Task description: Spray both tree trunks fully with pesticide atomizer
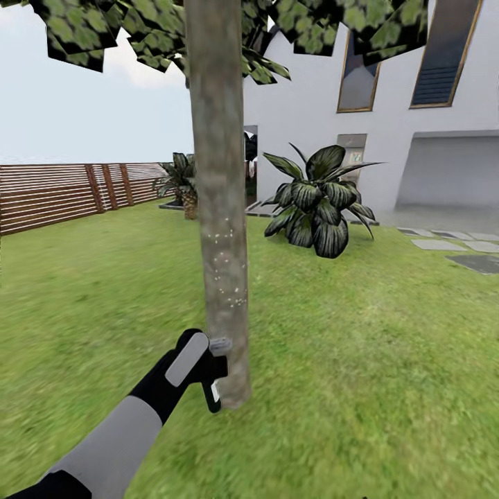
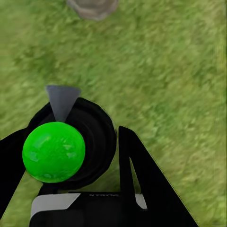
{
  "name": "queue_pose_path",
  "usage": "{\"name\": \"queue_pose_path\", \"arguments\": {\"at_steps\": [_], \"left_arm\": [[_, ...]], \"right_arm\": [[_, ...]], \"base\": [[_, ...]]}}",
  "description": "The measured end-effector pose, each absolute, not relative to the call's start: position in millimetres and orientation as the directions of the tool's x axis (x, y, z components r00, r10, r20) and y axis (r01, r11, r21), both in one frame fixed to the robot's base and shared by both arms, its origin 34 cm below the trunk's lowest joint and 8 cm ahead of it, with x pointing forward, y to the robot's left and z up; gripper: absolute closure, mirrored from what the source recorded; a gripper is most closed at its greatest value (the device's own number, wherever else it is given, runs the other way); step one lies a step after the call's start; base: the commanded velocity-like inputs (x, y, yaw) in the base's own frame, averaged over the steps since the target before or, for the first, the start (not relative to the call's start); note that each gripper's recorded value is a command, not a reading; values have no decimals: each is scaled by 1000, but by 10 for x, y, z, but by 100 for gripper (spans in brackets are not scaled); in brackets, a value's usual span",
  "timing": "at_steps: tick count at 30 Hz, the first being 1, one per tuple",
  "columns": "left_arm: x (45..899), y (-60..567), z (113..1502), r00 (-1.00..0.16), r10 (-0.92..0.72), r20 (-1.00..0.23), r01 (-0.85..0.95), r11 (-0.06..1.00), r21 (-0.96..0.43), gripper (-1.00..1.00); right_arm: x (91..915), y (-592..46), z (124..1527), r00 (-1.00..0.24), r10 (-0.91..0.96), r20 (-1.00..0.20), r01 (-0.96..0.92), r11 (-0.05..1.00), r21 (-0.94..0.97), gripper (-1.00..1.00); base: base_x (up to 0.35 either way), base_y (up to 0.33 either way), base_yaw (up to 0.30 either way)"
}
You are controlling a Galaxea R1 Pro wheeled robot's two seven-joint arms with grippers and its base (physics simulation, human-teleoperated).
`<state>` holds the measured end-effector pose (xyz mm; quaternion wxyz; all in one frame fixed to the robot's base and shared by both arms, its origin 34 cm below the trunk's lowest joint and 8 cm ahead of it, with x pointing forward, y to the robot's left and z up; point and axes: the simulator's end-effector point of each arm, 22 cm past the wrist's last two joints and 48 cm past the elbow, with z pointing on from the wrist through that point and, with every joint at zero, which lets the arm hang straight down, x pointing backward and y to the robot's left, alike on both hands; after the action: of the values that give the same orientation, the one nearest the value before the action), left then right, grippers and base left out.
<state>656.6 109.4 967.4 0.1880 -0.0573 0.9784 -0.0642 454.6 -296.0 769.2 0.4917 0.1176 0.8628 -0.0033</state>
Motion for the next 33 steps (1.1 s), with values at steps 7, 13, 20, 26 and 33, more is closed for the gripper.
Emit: {"name": "queue_pose_path", "arguments": {"at_steps": [7, 13, 20, 26, 33], "left_arm": [[6559, 1053, 9644, -923, -108, -369, -52, 986, -157, 100], [6556, 1048, 9648, -922, -104, -372, -48, 986, -157, 100], [6563, 1038, 9650, -920, -109, -376, -50, 985, -163, 100], [6578, 1056, 9635, -916, -124, -380, -64, 984, -166, 100], [6571, 1046, 9628, -917, -116, -382, -58, 985, -160, 100]], "right_arm": [[4590, -3185, 7744, -478, 184, -859, 217, 972, 88, 100], [4586, -3185, 7746, -478, 185, -859, 218, 972, 88, 100], [4578, -3154, 7740, -478, 188, -858, 219, 972, 91, 100], [4579, -3140, 7741, -478, 190, -858, 219, 971, 93, 100], [4581, -3127, 7742, -478, 190, -858, 216, 972, 95, 100]], "base": [[-187, 281, -87], [-24, 307, -262], [212, 264, -147], [258, 242, -10], [286, 226, -119]]}}
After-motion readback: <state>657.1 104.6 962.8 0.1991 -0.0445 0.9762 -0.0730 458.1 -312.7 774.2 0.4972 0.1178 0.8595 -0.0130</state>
